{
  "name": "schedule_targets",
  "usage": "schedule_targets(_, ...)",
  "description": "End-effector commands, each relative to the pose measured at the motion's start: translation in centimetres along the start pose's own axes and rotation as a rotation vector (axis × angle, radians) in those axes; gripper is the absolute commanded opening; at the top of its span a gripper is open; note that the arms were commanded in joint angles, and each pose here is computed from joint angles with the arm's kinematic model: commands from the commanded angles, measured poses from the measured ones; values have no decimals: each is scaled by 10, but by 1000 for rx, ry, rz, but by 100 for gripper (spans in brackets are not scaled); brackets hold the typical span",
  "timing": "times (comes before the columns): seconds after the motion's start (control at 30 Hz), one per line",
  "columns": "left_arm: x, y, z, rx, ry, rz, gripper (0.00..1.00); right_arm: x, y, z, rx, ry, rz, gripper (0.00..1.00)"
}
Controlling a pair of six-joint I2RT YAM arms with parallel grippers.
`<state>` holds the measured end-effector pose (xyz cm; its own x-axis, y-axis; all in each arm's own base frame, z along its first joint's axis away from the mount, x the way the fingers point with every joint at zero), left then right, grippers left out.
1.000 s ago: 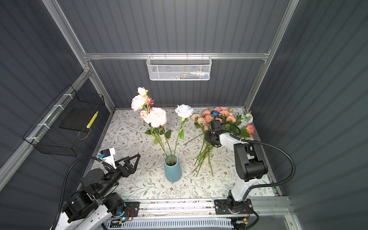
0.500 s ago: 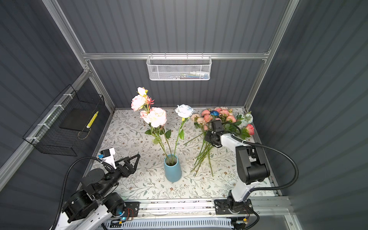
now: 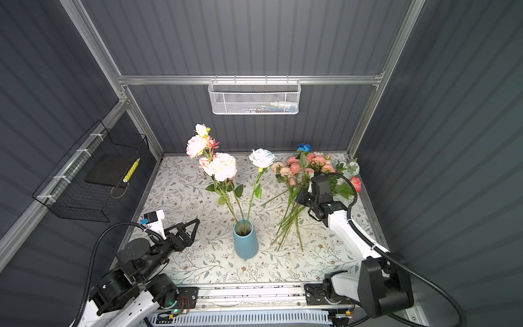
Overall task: Arrange the flowers into the vase
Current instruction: 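Grasp the blue rose stem with the right gripper and lift it, then carry the blue rose toward the left gripper while left gripper closes on its stem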
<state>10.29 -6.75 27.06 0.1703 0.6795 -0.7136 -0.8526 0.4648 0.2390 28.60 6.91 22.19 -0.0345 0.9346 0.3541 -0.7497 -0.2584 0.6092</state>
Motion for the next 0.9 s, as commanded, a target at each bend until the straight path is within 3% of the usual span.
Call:
schedule_targets(0.0,-7,5,8,-26,-5,-14,100,7,30,7,-100,38,49,0)
schedule_targets(0.53,-6,-4,5,-7,-4,13,100,54,163,27,-436,166,277,0)
schedule_targets(0.87,-13,1,9,-8,-4,-31,100,102,229,35,-562,316,535,0)
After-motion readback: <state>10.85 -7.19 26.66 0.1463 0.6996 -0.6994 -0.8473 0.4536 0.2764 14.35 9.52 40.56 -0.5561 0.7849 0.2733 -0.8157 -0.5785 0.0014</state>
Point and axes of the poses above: each gripper's point midway between its finger pads, its own y axis back along the fingers, its own x axis along the line the jaws close on, z = x × y, the point moved 9 cm from there along y, back along the fingers, and after that the axes turned 8 degrees about y, right-handed, at the moved point
